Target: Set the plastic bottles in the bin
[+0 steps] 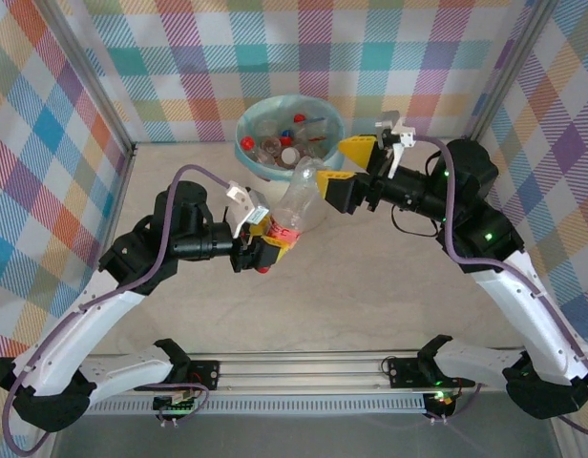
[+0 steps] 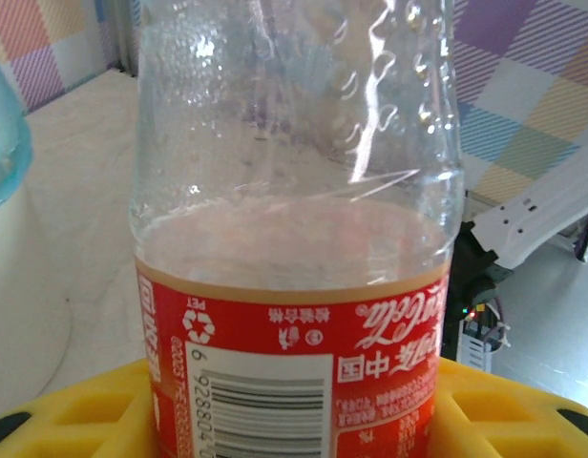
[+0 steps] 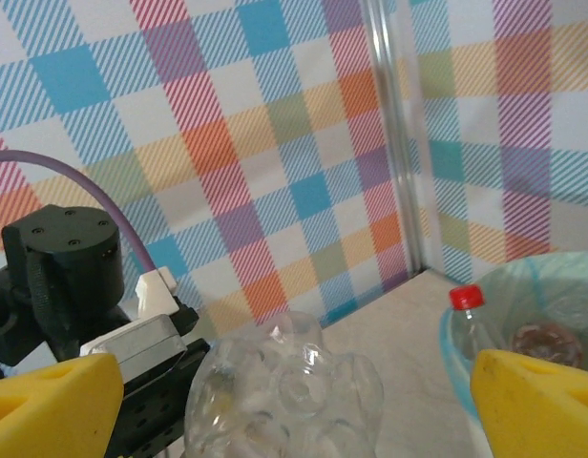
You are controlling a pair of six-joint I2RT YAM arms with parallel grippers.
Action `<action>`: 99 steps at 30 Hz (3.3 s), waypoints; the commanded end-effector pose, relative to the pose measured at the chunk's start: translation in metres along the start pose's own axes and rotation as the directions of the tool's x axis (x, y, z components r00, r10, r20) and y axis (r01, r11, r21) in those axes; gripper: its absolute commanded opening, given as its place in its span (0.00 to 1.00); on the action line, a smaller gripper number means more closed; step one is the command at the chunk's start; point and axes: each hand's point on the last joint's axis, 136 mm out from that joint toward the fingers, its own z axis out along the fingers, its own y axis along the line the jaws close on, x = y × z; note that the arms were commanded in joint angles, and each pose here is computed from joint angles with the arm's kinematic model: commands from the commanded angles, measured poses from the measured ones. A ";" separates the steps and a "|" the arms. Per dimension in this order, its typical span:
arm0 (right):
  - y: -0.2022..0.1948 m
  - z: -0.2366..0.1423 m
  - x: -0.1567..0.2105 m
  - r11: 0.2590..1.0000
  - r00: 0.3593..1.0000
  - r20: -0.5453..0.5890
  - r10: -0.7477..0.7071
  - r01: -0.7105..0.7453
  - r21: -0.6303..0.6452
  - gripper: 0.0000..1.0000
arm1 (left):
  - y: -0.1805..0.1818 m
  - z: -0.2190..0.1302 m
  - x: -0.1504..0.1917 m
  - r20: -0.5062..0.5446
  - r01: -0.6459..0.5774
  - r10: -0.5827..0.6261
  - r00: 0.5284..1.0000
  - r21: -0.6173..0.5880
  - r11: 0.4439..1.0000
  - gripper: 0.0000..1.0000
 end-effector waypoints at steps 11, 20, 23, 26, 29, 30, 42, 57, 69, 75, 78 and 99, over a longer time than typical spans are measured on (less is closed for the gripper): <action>0.032 0.019 0.016 0.958 0.980 -0.153 0.127 -0.161 -0.238 0.80 | -0.016 -0.015 -0.002 0.032 -0.076 0.075 0.997 0.030 0.997 0.52; 0.039 0.024 0.022 0.934 0.969 -0.197 0.146 -0.201 -0.296 0.75 | -0.013 -0.014 0.001 0.017 -0.067 0.067 0.998 0.020 0.998 0.52; 0.040 0.023 0.021 0.937 0.972 -0.192 0.137 -0.190 -0.293 0.68 | -0.012 -0.014 0.000 0.018 -0.069 0.069 0.997 0.011 0.998 0.52; 0.039 0.022 0.018 0.943 0.977 -0.178 0.120 -0.168 -0.286 0.62 | -0.008 -0.016 0.000 0.021 -0.071 0.071 0.997 -0.016 0.997 0.56; 0.036 0.020 0.009 0.958 0.984 -0.146 0.103 -0.137 -0.252 0.56 | 0.000 -0.022 -0.004 0.036 -0.070 0.073 0.997 -0.083 0.994 0.69; 0.034 0.020 0.003 0.965 0.988 -0.124 0.091 -0.118 -0.233 0.54 | 0.005 -0.025 -0.005 0.042 -0.069 0.074 0.996 -0.120 0.990 0.73; -0.033 0.027 -0.085 0.961 0.977 0.097 -0.190 0.165 0.223 0.43 | 0.066 -0.126 -0.034 0.234 0.059 0.126 0.964 -0.651 0.757 0.94; -0.160 0.134 -0.079 0.748 0.901 -0.081 -0.426 0.401 0.529 0.45 | 0.115 -0.107 -0.018 0.236 0.233 -0.074 0.969 -0.766 0.599 0.95; -0.241 0.187 0.007 0.752 0.924 -0.254 -0.286 0.380 0.538 0.47 | 0.123 -0.105 -0.005 0.201 0.217 -0.091 0.975 -0.792 0.570 0.96; -0.272 0.194 0.060 0.784 0.932 -0.329 -0.150 0.315 0.535 0.48 | 0.126 -0.106 0.000 0.201 0.225 -0.105 0.974 -0.800 0.555 0.96; -0.285 0.195 0.088 0.798 0.928 -0.367 -0.067 0.271 0.539 0.49 | 0.127 -0.108 0.001 0.201 0.228 -0.110 0.973 -0.803 0.551 0.96; -0.349 0.193 0.253 0.822 0.778 -0.593 0.209 0.189 0.538 0.53 | 0.132 -0.102 0.016 0.196 0.255 -0.166 0.967 -0.802 0.539 0.97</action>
